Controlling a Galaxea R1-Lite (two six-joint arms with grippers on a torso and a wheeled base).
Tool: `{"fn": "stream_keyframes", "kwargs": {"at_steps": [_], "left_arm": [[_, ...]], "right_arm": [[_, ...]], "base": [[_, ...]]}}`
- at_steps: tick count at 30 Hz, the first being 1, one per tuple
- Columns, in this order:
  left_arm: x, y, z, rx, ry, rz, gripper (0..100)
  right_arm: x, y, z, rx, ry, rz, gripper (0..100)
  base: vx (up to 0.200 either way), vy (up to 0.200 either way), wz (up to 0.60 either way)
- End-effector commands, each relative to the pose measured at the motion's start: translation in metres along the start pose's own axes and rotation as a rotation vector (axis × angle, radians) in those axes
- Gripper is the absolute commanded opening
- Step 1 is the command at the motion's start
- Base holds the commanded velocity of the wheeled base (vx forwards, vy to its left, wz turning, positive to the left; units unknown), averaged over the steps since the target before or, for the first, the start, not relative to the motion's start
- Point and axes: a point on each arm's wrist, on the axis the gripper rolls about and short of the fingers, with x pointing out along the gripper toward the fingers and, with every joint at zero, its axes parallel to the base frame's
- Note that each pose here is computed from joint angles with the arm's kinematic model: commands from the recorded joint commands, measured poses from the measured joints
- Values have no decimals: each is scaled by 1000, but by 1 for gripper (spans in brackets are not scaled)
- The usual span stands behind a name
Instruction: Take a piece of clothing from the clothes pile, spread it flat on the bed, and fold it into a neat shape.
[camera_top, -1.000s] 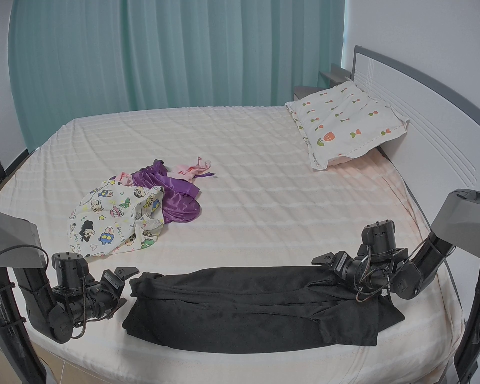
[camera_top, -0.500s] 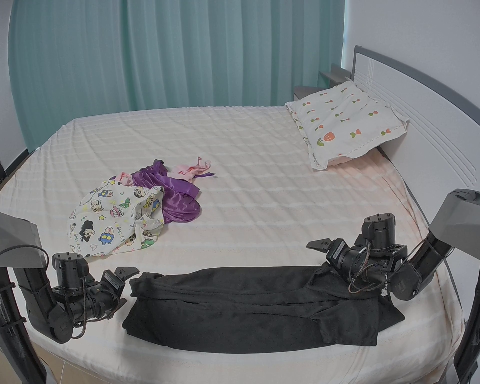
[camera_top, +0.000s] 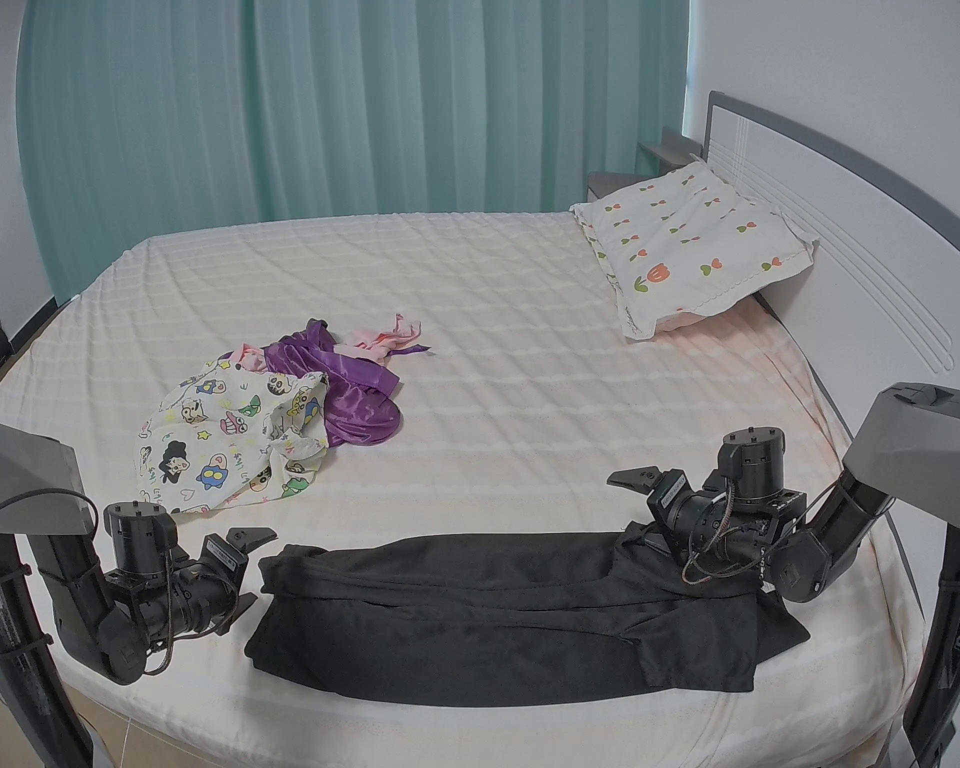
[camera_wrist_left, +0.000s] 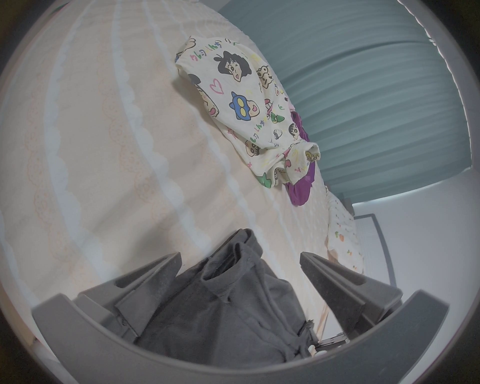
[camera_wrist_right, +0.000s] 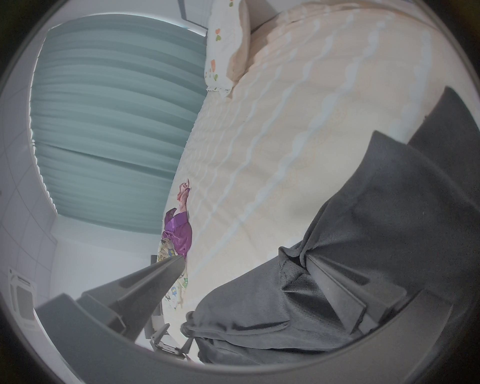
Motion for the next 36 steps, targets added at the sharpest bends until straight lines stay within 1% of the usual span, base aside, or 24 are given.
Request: {"fn": "stream_keyframes", "kwargs": {"at_steps": [1, 2, 5, 7, 10, 11, 14, 17, 19, 21, 24, 25, 27, 30, 36], "left_arm": [[0, -4, 2, -18, -10, -28, 100], [-1, -4, 2, -17, -13, -35, 100], [0, -4, 2, -13, -20, -45, 100], [0, -4, 2, -15, -22, -52, 100], [-1, -3, 1, -17, -19, -47, 100], [-2, -3, 1, -17, -16, -45, 100], [-2, -3, 0, -16, -13, -46, 100], [-2, -3, -1, -14, -11, -46, 100], [-3, -4, -3, -11, -5, -46, 100], [-5, -3, -4, -10, -4, -44, 100], [-4, -4, -3, -9, -6, -48, 100], [-4, -4, -3, -9, -6, -48, 100], [-3, -5, -2, -8, -14, -57, 100], [-5, -4, -4, -9, -8, -56, 100], [-5, -3, -5, -10, -4, -50, 100]], "right_arm": [[6, -1, 3, 30, -12, 25, 100], [4, 1, 4, 24, -26, 47, 100], [-7, 2, 2, 4, -47, 71, 100], [-16, 1, -1, -24, -44, 57, 100], [-31, -5, -5, -120, -44, 25, 100], [-37, -7, -5, -151, -59, 10, 100], [-45, -3, -4, -175, -103, -8, 100], [-45, -1, -8, -209, -100, -10, 100], [-49, 2, -7, -212, -113, -4, 100], [-64, 7, -5, -211, -137, 3, 100], [-86, 8, -9, -212, -133, -5, 100], [-86, 8, -9, -212, -133, -5, 100], [-101, 2, -14, -200, -118, -24, 100], [-101, -7, -17, -195, -102, -55, 100], [-100, -8, -18, -195, -96, -63, 100]], "base": [[0, 0, 0], [0, 0, 0], [0, 0, 0], [0, 0, 0], [0, 0, 0], [0, 0, 0], [0, 0, 0], [0, 0, 0], [0, 0, 0], [0, 0, 0], [0, 0, 0], [0, 0, 0], [0, 0, 0], [0, 0, 0], [0, 0, 0]]}}
